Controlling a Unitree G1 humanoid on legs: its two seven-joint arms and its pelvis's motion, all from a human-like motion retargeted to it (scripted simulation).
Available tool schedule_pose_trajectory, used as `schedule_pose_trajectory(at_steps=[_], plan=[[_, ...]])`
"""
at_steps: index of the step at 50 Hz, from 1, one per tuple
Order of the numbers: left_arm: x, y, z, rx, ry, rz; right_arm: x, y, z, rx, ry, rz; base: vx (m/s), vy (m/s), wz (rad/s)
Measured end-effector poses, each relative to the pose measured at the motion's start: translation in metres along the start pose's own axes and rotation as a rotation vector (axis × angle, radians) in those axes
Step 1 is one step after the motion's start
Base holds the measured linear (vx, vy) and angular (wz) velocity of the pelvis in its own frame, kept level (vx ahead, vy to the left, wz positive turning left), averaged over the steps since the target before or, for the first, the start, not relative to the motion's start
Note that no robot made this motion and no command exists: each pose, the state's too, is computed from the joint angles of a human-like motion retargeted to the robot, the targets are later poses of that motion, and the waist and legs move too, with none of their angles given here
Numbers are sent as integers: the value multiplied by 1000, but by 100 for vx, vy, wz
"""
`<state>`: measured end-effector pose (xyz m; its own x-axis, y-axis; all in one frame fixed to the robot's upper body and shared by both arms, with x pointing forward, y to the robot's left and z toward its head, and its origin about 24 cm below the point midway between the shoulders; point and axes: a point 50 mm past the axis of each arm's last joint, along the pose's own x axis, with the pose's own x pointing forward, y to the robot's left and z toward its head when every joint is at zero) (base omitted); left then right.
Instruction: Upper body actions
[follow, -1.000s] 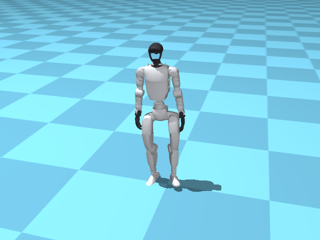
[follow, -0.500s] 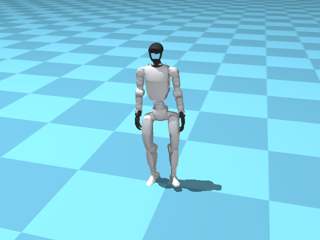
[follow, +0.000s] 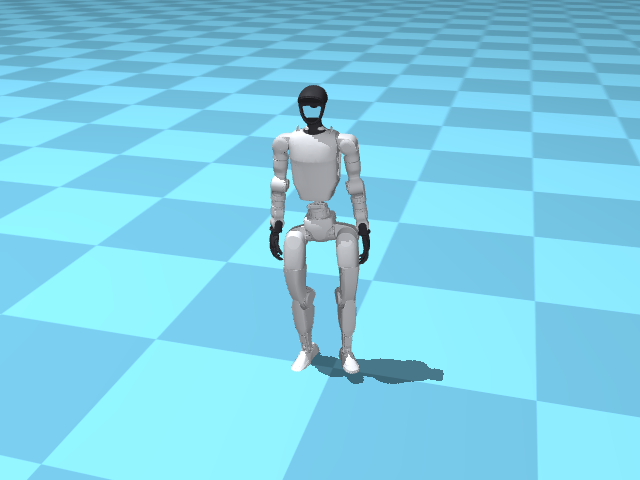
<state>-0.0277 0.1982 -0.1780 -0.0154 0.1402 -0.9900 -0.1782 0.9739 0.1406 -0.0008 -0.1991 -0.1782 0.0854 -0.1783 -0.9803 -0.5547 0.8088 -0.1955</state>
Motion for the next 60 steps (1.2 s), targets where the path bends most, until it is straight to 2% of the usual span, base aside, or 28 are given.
schedule_pose_trajectory(at_steps=[60], plan=[[0,-1,4,29,-4,-32,0,-1,-1,-20,8,30,0,0,0]])
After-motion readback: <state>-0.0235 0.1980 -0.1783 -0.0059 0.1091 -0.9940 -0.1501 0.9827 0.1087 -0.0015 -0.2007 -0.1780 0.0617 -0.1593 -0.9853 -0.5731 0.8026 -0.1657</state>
